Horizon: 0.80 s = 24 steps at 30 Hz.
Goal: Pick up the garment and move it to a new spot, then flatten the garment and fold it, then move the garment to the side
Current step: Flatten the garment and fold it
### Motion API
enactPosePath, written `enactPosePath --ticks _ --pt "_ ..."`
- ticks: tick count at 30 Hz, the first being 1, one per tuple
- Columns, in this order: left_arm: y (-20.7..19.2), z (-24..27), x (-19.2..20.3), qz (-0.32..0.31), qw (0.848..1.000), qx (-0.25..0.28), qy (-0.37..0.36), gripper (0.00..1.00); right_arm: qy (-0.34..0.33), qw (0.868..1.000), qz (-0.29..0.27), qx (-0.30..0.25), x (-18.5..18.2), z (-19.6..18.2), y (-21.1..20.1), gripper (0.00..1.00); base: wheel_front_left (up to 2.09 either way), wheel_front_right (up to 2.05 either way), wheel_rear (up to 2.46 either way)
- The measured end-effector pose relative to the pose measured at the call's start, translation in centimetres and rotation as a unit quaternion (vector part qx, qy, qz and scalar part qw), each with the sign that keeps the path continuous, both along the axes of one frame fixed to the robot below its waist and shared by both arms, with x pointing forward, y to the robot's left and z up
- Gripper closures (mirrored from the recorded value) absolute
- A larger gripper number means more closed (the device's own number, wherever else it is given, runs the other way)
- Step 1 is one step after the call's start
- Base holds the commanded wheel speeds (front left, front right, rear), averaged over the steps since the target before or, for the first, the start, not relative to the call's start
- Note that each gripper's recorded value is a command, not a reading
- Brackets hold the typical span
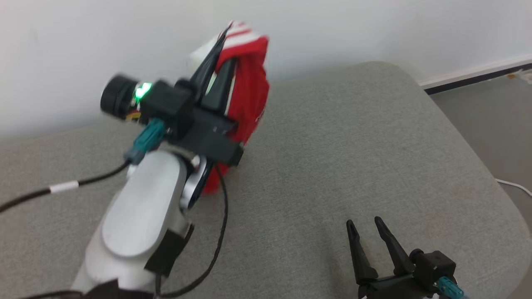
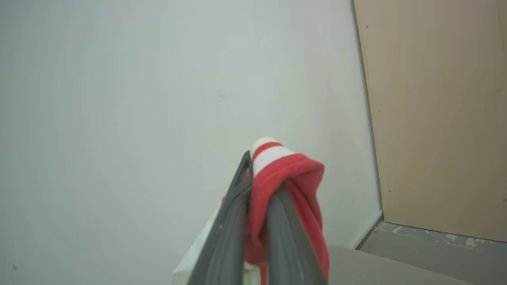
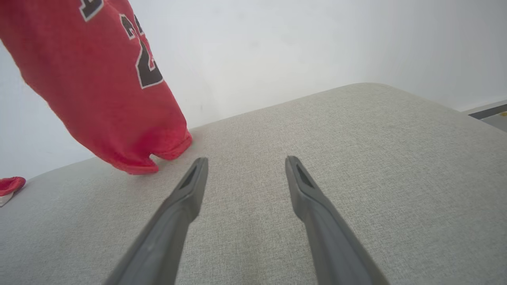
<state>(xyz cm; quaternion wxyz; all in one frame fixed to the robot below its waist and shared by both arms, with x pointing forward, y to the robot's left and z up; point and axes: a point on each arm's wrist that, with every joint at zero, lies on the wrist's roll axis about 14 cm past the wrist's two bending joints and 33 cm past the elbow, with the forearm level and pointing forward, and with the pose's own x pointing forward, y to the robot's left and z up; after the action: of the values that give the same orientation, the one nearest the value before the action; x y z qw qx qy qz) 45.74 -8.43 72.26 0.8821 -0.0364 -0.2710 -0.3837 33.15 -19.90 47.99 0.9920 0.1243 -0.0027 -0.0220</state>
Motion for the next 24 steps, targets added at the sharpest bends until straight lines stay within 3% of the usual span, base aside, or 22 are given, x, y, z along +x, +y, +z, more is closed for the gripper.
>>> enactPosePath --ticks 9,13,19,24 --pt "-3.2 8.2 -2.9 -0.057 0.994 -0.037 -0.090 1.00 -0.002 1.000 -0.008 0.002 -0.8 0.1 -0.3 0.00 0.00 0.00 0.00" --pt "-3.1 8.6 -2.7 -0.045 0.994 -0.036 -0.096 1.00 -0.002 1.000 -0.008 0.004 -0.8 0.1 -0.3 0.00 0.00 0.00 0.00" --pt "0.7 2.7 1.4 0.036 0.999 -0.017 -0.021 1.00 -0.001 1.000 0.003 0.004 -0.1 0.0 0.3 0.00 0.00 0.00 0.00" --pt "6.3 -5.7 3.8 0.115 0.990 -0.012 0.082 1.00 0.001 1.000 0.014 0.003 0.7 -0.1 0.9 0.00 0.00 0.00 0.00"
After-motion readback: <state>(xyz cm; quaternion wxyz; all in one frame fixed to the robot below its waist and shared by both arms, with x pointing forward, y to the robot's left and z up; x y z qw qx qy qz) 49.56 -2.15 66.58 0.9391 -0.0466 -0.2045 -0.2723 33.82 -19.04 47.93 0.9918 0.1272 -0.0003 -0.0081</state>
